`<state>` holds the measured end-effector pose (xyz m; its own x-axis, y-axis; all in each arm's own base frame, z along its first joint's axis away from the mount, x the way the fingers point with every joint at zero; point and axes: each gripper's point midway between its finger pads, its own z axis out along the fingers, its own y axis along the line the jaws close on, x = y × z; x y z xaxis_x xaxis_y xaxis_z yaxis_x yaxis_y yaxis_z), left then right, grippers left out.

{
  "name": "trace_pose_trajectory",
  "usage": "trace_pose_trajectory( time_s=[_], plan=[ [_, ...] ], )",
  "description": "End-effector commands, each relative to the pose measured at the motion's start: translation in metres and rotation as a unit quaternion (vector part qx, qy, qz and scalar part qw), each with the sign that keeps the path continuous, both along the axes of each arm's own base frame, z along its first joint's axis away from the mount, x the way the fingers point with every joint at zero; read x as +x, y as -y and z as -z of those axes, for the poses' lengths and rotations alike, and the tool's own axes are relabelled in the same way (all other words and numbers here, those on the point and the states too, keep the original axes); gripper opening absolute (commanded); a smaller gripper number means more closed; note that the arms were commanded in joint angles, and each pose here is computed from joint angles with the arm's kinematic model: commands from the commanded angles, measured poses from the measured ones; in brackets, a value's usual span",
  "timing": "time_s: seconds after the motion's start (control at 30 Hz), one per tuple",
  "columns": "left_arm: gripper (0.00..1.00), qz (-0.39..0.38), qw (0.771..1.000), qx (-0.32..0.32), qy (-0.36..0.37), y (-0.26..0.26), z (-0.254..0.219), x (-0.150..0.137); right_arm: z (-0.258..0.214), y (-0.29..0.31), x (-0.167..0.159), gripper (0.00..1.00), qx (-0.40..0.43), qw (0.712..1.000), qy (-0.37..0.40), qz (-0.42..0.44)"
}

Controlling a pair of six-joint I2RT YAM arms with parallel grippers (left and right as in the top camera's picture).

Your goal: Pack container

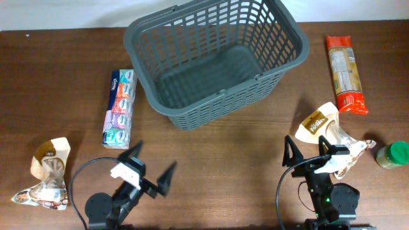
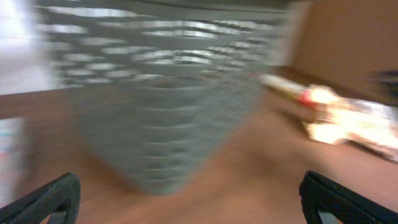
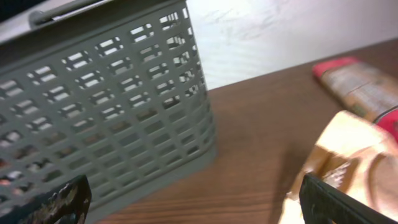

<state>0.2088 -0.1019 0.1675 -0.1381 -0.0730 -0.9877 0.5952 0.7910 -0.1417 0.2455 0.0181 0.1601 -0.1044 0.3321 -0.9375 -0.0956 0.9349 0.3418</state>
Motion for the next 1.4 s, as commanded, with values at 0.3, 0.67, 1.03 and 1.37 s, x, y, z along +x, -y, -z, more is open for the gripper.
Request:
trace_pose_trajectory(
  time_s=[0.3,0.67,1.03,1.37],
  plan=[
    [0.99,0.184,0.977,-0.084,-0.072,0.044,-0.015,-0.052,-0.020,-0.023,-0.003,0.99,0.112,0.992,-0.019,-0.061],
    [0.99,0.037,0.993,-0.096,-0.061,0.012,-0.075,-0.032,-0.109,-0.003,-0.011,0.99,0.017,0.991,-0.128,-0.022],
    [1.00,0.049,0.996,-0.064,-0.047,0.016,-0.128,-0.050,-0.206,-0.014,-0.009,0.99,-0.019,0.991,-0.119,-0.062],
    [0.99,-0.179,0.964,0.093,-0.170,-0.059,-0.201,-0.054,-0.283,-0.002,-0.013,0.99,-0.024,0.975,-0.216,-0.034]
  ],
)
